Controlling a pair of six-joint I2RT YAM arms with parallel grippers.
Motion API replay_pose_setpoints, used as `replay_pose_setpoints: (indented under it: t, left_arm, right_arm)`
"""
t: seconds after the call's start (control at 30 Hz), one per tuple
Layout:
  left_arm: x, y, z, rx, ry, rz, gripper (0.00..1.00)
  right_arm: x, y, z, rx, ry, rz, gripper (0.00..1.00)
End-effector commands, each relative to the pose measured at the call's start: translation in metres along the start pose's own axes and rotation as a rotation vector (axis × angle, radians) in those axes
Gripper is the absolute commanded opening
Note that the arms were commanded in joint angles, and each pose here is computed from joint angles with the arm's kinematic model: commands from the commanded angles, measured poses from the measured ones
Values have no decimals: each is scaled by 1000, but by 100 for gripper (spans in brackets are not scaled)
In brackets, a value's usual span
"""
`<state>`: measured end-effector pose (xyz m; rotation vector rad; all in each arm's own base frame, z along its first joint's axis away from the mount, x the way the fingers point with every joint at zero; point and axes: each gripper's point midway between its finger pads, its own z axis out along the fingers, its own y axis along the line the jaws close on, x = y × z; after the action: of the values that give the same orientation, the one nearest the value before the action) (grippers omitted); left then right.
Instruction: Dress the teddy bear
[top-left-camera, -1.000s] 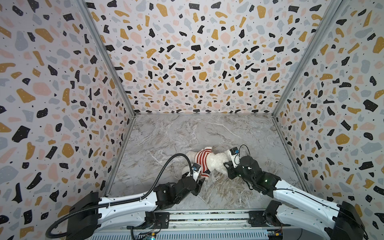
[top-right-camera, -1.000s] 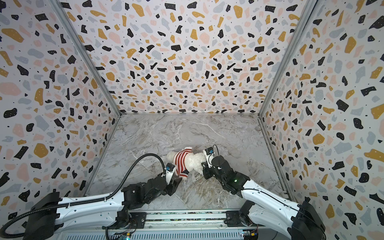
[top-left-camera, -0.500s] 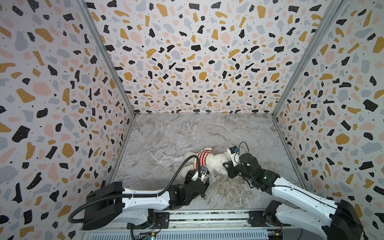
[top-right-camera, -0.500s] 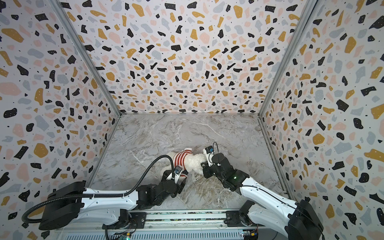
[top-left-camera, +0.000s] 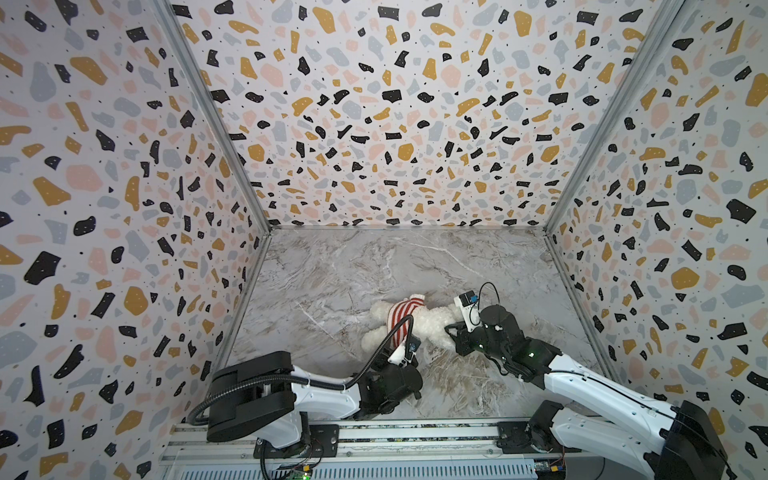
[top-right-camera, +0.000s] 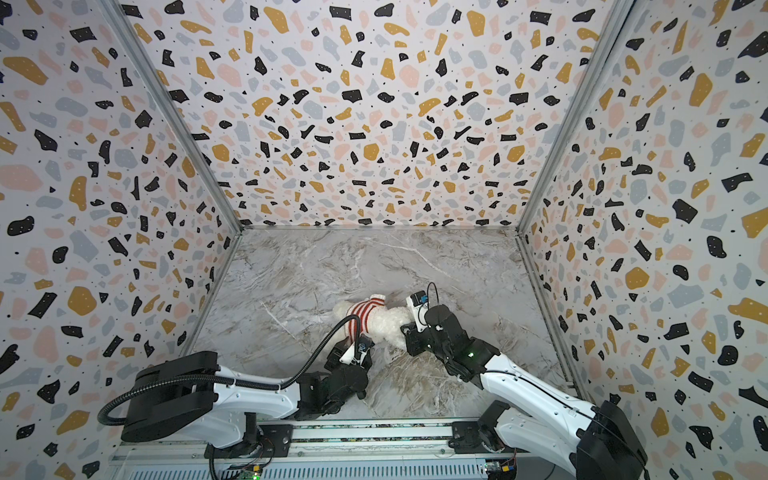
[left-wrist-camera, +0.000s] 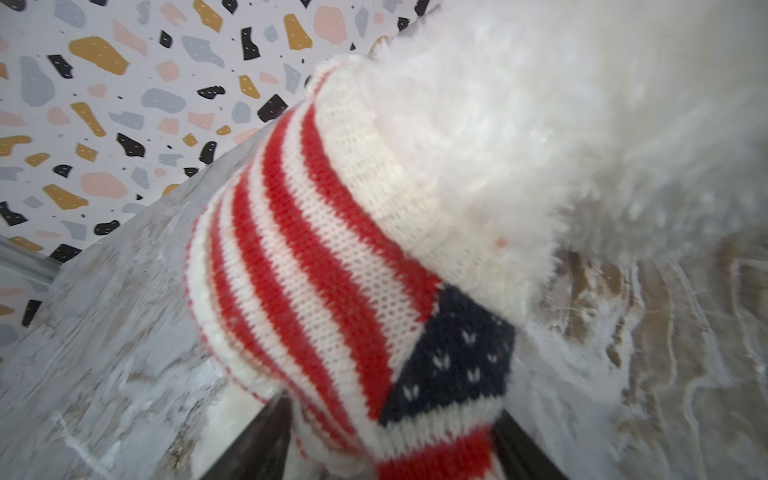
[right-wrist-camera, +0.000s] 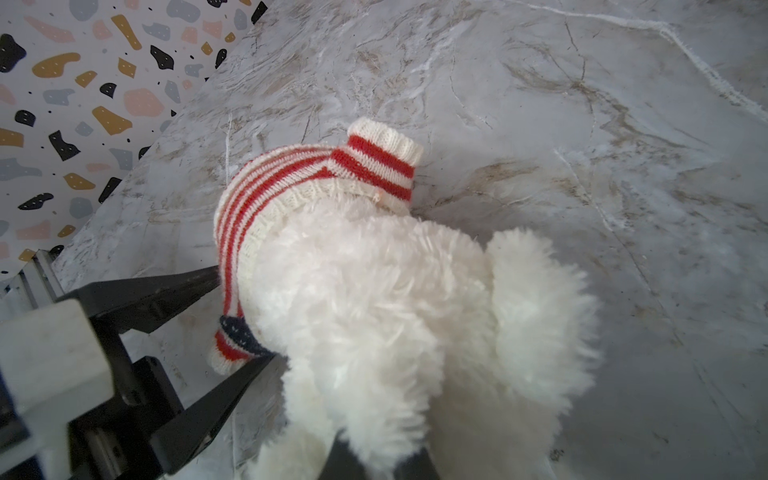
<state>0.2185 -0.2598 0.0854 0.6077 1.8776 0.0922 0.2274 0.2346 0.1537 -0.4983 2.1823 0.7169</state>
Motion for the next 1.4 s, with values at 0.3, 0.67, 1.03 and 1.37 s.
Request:
replay_pose_setpoints:
  t: [0.3,0.67,1.03,1.37]
  left_arm:
    - [-40,-11,-7,76,-102,-82,6]
    - [-46,-13,-40,301,-97,-137,0]
    - [-30,-28,-55,518,11,-156,0]
    - [-38,-12,-53,529,70,-251,0]
  right_arm:
    - [-38,18,-17,-51,-68,-1,25]
    - [-68,38,-51,-120,-165,-88,62]
    - [-62,66,-77,-278,-280,-329,75]
    - [-46,85,-100,-399,-339,-421,81]
